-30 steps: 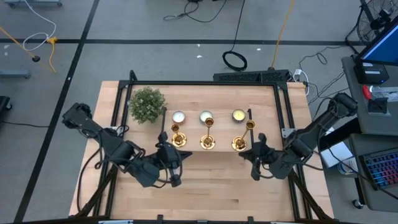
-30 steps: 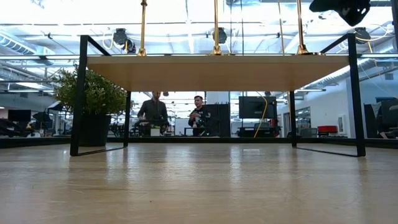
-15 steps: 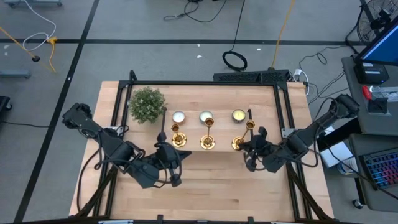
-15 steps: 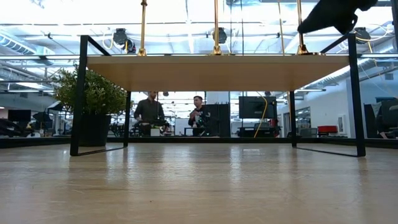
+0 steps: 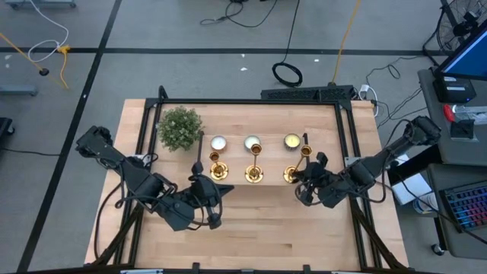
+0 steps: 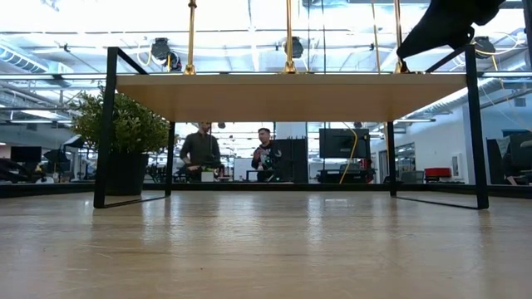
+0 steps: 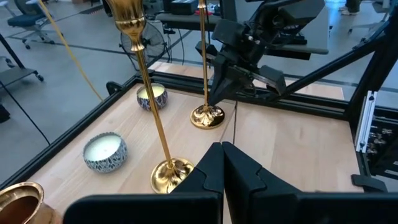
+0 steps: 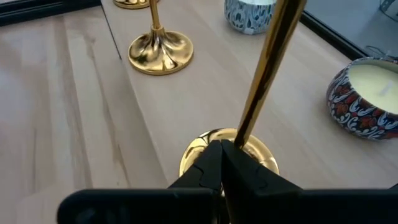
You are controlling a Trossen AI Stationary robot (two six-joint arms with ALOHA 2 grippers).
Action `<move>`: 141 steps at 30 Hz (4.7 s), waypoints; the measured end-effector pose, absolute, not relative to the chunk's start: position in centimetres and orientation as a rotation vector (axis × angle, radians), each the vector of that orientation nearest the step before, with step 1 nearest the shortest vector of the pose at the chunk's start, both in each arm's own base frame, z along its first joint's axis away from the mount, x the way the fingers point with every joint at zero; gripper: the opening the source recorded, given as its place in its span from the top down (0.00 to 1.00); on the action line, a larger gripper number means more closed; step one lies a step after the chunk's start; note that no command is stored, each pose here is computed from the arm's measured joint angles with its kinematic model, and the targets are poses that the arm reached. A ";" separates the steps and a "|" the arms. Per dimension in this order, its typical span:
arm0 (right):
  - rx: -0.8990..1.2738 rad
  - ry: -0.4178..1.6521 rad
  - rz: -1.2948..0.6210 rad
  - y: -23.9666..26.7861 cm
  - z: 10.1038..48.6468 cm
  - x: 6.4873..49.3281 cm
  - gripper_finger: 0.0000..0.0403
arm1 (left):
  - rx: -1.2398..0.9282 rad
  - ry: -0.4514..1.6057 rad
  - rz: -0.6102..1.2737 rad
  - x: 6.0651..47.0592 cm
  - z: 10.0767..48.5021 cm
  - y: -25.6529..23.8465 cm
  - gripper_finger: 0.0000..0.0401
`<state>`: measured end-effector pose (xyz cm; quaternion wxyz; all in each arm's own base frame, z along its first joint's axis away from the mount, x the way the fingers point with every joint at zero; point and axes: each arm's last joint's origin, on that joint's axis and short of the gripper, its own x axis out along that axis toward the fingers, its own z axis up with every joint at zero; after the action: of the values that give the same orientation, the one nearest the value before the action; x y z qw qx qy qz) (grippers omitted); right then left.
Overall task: Pick & Place candle stick holders
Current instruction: Adjust the candle holders on the shelf, then return to Home Position
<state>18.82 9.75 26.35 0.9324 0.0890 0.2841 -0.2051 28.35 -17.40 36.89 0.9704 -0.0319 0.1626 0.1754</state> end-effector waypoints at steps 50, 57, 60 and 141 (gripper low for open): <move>0.292 0.268 0.211 13.4 32.0 18.3 1.00 | -0.210 0.244 0.183 25.5 40.8 -16.7 1.00; 0.286 0.305 0.287 13.4 31.9 18.0 1.00 | -0.236 0.222 0.166 25.3 41.3 -16.6 1.00; 0.282 0.326 0.281 12.9 32.1 17.4 1.00 | -0.252 0.214 0.167 25.2 41.4 -16.6 1.00; 0.228 0.212 0.190 2.0 20.4 10.9 1.00 | -0.453 0.061 0.384 25.2 42.0 -16.1 1.00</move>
<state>10.92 2.05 20.42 0.9834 0.1134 0.1054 0.0945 25.15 -16.10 42.03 0.9557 -0.2234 0.0302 0.1892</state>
